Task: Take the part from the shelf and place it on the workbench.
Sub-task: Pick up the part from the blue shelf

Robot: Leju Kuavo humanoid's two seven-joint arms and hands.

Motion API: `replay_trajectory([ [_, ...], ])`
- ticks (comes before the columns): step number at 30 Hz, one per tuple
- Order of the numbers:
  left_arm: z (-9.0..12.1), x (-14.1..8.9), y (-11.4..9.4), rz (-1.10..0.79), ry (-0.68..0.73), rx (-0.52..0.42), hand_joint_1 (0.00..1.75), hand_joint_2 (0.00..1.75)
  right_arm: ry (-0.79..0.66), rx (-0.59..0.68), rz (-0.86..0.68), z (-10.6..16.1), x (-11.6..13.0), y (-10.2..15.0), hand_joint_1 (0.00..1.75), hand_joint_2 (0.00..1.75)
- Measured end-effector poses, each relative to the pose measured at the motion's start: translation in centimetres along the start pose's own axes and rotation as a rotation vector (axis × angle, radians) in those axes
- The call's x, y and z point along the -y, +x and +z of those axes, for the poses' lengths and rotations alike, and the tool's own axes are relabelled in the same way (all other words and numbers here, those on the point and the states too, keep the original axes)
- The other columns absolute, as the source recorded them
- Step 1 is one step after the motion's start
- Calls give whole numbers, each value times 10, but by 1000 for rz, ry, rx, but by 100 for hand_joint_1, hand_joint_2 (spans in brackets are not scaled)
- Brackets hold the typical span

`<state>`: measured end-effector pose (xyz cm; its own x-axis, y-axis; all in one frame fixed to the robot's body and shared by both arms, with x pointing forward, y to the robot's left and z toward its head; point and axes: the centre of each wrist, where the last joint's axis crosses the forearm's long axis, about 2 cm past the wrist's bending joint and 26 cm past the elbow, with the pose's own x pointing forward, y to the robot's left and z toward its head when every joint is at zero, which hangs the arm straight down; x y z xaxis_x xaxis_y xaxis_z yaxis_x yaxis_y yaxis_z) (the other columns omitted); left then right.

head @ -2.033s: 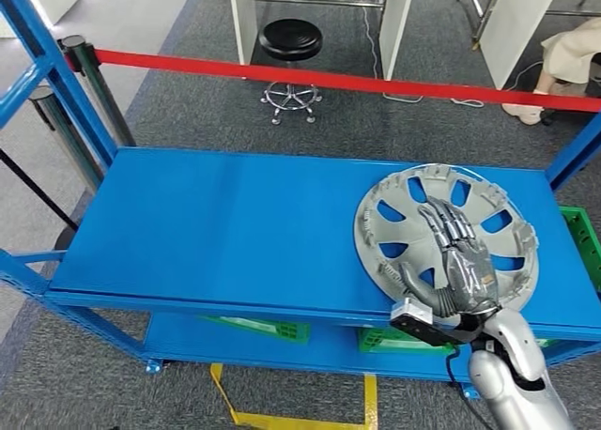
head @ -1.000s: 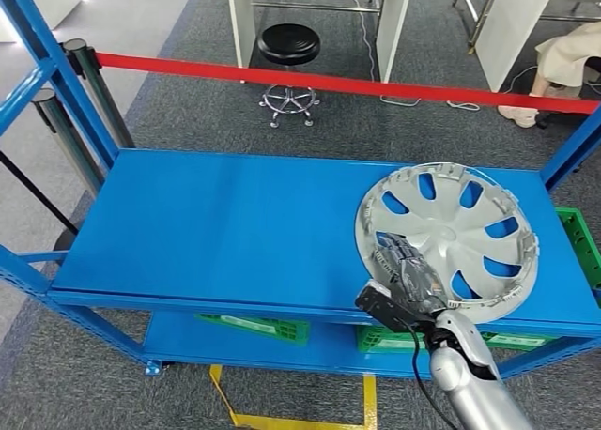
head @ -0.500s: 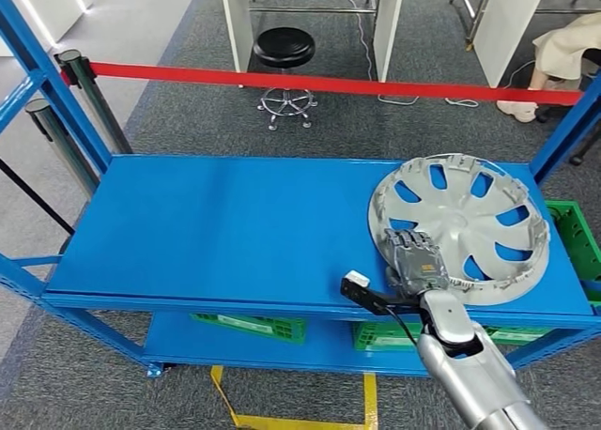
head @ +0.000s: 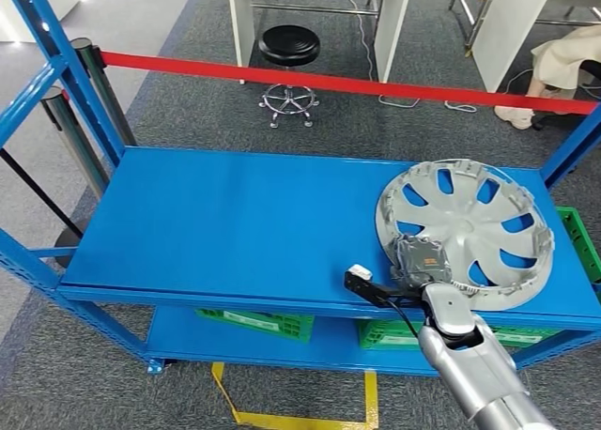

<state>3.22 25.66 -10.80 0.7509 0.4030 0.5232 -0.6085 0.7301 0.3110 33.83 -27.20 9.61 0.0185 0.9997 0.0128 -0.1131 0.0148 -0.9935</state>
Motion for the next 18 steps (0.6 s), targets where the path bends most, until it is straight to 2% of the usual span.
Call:
replay_trajectory([
  [18,0,-1,0,5,16,5,0,0,-49,96,-87,5,-6,7,175,175],
])
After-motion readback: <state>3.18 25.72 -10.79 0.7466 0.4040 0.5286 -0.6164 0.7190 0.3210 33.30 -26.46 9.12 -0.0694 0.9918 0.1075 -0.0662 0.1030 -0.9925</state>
